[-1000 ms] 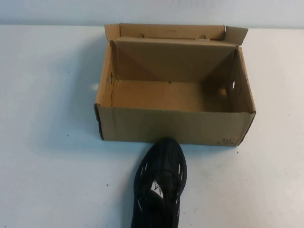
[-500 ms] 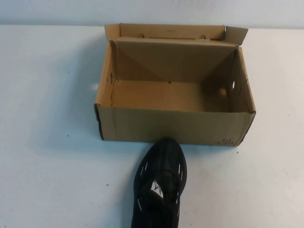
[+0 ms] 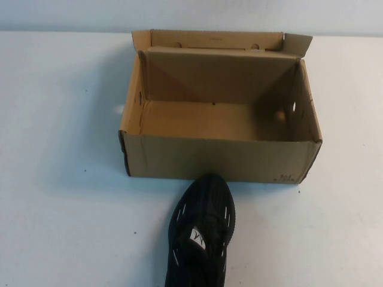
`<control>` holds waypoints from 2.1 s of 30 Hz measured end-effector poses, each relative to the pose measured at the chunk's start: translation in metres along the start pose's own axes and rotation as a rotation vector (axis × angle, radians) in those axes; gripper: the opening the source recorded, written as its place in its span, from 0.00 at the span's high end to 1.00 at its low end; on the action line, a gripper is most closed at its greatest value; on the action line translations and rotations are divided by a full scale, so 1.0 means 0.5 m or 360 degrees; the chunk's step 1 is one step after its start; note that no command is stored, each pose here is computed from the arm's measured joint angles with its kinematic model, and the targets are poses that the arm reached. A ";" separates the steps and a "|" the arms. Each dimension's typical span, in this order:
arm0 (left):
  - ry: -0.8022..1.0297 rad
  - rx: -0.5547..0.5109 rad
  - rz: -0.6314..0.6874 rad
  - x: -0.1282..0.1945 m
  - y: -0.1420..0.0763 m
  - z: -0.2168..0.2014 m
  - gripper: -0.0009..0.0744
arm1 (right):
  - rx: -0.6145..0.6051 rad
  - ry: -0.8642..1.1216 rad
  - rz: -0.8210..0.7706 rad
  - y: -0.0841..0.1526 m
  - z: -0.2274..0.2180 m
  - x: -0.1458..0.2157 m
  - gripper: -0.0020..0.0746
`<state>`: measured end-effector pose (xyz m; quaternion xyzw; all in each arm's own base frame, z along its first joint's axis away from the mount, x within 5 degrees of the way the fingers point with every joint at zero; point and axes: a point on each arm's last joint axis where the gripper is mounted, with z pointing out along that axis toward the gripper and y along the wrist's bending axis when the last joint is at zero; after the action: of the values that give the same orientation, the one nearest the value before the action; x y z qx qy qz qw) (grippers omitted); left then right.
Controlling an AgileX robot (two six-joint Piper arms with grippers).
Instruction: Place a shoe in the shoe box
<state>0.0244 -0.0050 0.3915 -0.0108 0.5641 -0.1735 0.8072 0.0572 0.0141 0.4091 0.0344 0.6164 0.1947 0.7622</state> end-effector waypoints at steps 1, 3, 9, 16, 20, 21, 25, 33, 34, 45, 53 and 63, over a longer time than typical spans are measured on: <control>0.0095 -0.0021 0.0008 0.012 0.003 0.008 0.99 | 0.0008 0.0123 0.0002 -0.003 0.018 0.014 0.99; 0.0263 -0.0062 0.0060 0.033 0.008 0.018 0.99 | 0.0029 0.0322 -0.0009 -0.009 0.045 0.040 0.99; 0.0516 -0.0131 0.0147 0.061 0.018 0.015 0.99 | 0.0070 0.0675 -0.0023 -0.024 0.087 0.091 0.99; 0.0697 -0.0174 0.0148 0.080 0.024 0.007 0.99 | -0.0018 0.1095 0.0014 -0.019 0.102 0.137 0.99; 0.0787 -0.0195 0.0147 0.088 0.026 0.005 0.99 | -0.0132 0.1328 -0.0121 -0.008 0.125 0.131 0.99; 0.0821 -0.0203 0.0147 0.091 0.027 0.006 0.99 | -0.0152 0.1358 -0.0136 -0.005 0.134 0.124 0.99; 0.1009 -0.0245 0.0145 0.096 0.029 0.025 0.99 | -0.0212 0.1442 -0.0158 0.007 0.177 0.099 0.99; 0.1517 -0.0298 0.0236 0.114 0.034 0.082 0.99 | -0.0504 0.1782 -0.0177 0.068 0.209 0.140 0.99; 0.1573 -0.0292 0.0245 0.120 0.034 0.088 0.99 | -0.0516 0.1826 -0.0181 0.076 0.210 0.149 0.99; 0.1772 -0.0064 0.0161 0.153 0.013 0.111 0.99 | -0.0596 0.2100 -0.0397 0.178 0.202 0.243 0.99; 0.1770 -0.0052 0.0161 0.152 0.012 0.113 0.99 | -0.0920 0.2078 -0.0825 0.268 0.204 0.343 0.87; 0.1784 -0.0049 0.0161 0.152 0.012 0.111 0.99 | -0.0951 0.2144 -0.1078 0.298 0.231 0.447 0.36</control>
<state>0.0999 -0.0316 0.3414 0.0982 0.9090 -0.1056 0.3911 0.1664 0.2488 0.2731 -0.4838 0.8419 0.0888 0.2220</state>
